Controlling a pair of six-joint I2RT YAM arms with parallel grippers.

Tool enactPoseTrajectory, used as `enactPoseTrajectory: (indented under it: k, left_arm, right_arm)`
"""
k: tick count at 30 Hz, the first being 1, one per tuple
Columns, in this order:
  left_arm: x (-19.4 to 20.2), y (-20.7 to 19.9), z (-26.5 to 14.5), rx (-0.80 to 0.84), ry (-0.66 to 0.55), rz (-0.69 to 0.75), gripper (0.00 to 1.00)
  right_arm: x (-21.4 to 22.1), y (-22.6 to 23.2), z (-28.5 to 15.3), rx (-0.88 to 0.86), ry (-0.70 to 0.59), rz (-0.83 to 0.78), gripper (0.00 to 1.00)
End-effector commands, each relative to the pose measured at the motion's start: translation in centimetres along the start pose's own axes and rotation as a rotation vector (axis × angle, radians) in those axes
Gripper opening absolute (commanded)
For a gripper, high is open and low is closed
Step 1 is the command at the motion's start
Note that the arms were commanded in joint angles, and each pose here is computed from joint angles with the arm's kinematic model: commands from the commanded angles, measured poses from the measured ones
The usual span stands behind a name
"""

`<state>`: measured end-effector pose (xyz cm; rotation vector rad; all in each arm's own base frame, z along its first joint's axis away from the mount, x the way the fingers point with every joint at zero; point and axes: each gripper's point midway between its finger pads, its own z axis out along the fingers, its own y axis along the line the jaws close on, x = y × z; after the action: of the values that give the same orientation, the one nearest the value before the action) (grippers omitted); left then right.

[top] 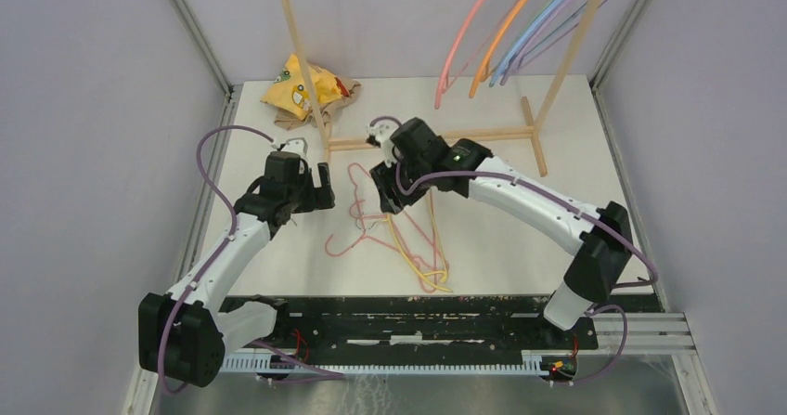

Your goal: Organize the hangers

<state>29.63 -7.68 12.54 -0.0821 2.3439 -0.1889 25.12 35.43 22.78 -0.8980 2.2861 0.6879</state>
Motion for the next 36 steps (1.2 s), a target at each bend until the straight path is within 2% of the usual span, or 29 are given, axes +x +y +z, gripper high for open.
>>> enactPoseTrajectory:
  k: [1,6,21,29,32,36]
  left_arm:
    - [0.9,0.6,-0.4,-0.024,-0.005,-0.016,0.99]
    - [1.5,0.8,-0.4,-0.025,0.002,-0.021,0.99]
    - [1.9,0.7,-0.7,-0.016,0.014,-0.021,0.99]
    - [2.0,0.8,-1.0,-0.018,0.012,-0.027,0.99]
    - [1.9,0.8,-1.1,-0.022,0.009,-0.024,0.99]
    - [1.9,0.8,-1.0,-0.021,0.011,-0.022,0.99]
  right_arm:
    - [5.3,0.2,3.4,0.03,0.117,-0.02,0.59]
    - [10.3,1.0,6.6,0.032,0.23,-0.04,0.56]
    - [15.9,-2.3,12.2,0.143,0.334,-0.036,0.55]
    - [17.9,-3.6,13.1,0.182,0.368,-0.029,0.53]
    - [18.4,-4.0,13.1,0.196,0.38,-0.027,0.47]
    - [17.9,-3.8,12.5,0.19,0.376,-0.022,0.27]
